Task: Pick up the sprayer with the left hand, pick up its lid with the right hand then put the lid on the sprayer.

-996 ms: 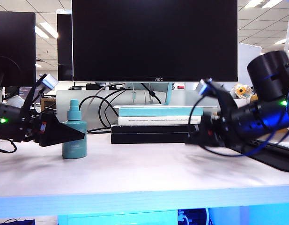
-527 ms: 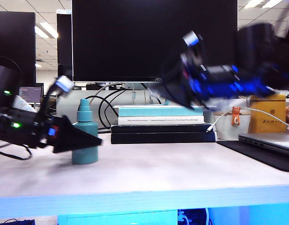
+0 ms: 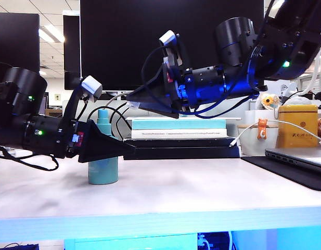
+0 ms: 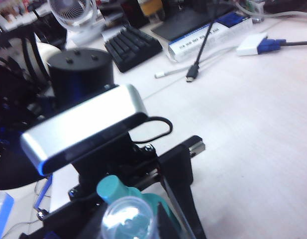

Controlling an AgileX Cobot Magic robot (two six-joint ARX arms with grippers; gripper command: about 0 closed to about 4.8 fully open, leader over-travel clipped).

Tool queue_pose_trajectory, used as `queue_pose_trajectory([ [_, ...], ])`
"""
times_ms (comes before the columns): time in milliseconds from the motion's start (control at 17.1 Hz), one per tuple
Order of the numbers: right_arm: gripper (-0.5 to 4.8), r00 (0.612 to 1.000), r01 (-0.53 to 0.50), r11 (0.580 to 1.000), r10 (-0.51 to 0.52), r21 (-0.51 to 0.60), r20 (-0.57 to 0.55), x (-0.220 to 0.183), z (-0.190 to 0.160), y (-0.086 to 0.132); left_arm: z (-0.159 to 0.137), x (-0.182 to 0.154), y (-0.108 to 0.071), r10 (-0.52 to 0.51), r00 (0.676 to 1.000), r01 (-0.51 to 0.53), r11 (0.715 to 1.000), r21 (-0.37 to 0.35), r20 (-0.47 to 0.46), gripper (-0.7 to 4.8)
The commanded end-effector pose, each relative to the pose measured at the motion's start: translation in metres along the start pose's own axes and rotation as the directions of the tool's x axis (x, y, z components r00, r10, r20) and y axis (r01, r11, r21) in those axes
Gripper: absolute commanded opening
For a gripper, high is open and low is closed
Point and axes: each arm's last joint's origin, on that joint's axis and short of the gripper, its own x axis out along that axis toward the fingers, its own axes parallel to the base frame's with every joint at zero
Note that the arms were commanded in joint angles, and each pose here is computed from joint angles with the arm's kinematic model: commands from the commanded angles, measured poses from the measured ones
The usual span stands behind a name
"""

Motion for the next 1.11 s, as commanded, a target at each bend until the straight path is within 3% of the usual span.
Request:
queue_pose_trajectory([
  [59,1.08,1.000,-0.009,0.999,0.010,-0.038,0.016,0.002,0.010,0.001,-0.001,-0.005,0.003,0.010,1.000,-0.010,1.000,-0.006,-0.003,2.94],
  [469,1.08,1.000,-0.002,0.999,0.003,-0.046,0.024,0.003,0.013,0.000,-0.010,-0.023,0.005,-0.129,0.991,0.132,0.986,-0.101,0.030,2.93],
  [527,1.08,1.000,-0.003,0.999,0.004,-0.044,0.024,0.003,0.013,0.000,-0.010,-0.023,0.004,-0.149,0.988,0.152,0.983,-0.101,0.039,2.65],
  [645,1.08,1.000,-0.016,0.999,0.016,-0.029,0.015,0.003,0.012,0.001,-0.010,-0.023,0.004,-0.152,0.988,0.156,0.983,-0.102,0.040,2.36],
  [879,1.08,0.997,-0.074,0.997,0.073,-0.022,-0.029,0.021,0.013,0.015,-0.010,-0.022,0.004,-0.150,0.988,0.153,0.983,-0.101,0.037,2.36],
  [1113,1.08,0.995,-0.065,0.996,0.059,-0.066,-0.080,0.030,0.025,0.016,-0.010,-0.022,0.004,-0.151,0.988,0.154,0.983,-0.103,0.037,2.36],
])
